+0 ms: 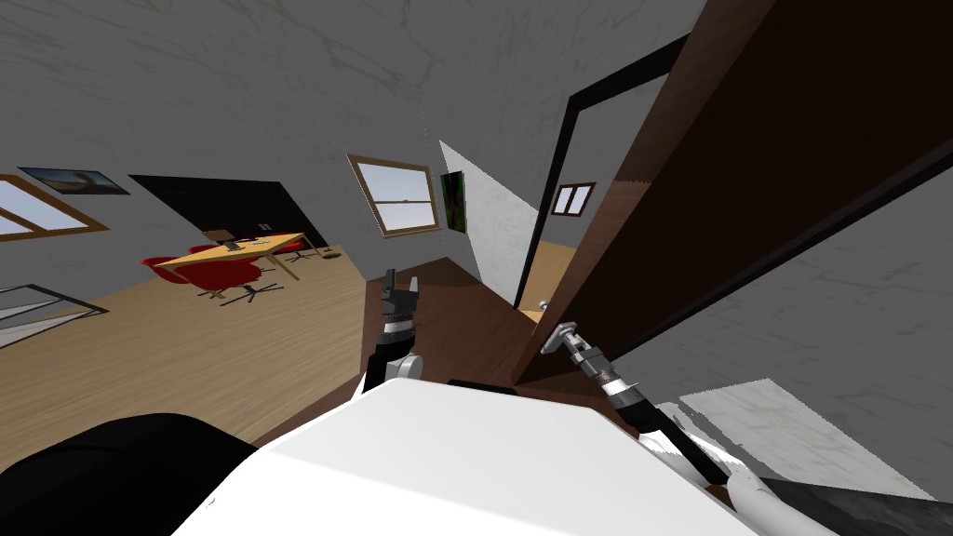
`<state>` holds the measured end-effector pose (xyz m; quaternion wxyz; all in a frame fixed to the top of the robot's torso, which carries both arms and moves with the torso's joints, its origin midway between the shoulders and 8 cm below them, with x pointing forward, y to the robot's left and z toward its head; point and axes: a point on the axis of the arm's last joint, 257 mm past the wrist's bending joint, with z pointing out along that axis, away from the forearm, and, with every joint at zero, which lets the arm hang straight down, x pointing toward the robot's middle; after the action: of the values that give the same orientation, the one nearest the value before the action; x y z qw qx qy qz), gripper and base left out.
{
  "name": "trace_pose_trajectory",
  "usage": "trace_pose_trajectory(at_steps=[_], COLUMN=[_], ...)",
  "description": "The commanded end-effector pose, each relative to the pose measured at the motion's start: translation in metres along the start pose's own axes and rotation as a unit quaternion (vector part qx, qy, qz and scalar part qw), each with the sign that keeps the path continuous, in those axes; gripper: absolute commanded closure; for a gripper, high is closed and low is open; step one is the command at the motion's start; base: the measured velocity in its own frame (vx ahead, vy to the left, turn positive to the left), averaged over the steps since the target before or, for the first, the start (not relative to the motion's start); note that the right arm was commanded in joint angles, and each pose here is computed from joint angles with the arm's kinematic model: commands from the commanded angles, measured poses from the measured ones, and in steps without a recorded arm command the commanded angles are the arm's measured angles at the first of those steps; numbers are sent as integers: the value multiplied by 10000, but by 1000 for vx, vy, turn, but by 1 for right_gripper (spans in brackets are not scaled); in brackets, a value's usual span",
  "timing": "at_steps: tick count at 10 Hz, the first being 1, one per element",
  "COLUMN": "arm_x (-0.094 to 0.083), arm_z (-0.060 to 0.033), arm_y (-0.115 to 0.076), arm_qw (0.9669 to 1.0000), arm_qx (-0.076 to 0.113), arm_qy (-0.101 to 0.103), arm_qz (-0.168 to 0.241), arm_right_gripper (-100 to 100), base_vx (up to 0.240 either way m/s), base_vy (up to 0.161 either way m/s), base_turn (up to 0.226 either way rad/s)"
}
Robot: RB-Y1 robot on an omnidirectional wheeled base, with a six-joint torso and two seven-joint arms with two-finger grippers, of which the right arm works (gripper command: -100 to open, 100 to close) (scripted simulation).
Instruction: Pull the door open
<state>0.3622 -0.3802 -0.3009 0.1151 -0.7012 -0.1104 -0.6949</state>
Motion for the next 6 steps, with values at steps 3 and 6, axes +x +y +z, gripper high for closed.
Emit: trace_pose_trajectory(at_steps=[3,6], arm_x=[9,9], arm_z=[-2,-2], arm_y=[14,14], arm_qw=[10000,10000], arm_qx=[-5,-5], arm_qy=[6,6], arm_qz=[-13,-13], arm_right_gripper=[100,100], base_vx=[-1,0], base_vy=[2,0], base_turn=[7,0])
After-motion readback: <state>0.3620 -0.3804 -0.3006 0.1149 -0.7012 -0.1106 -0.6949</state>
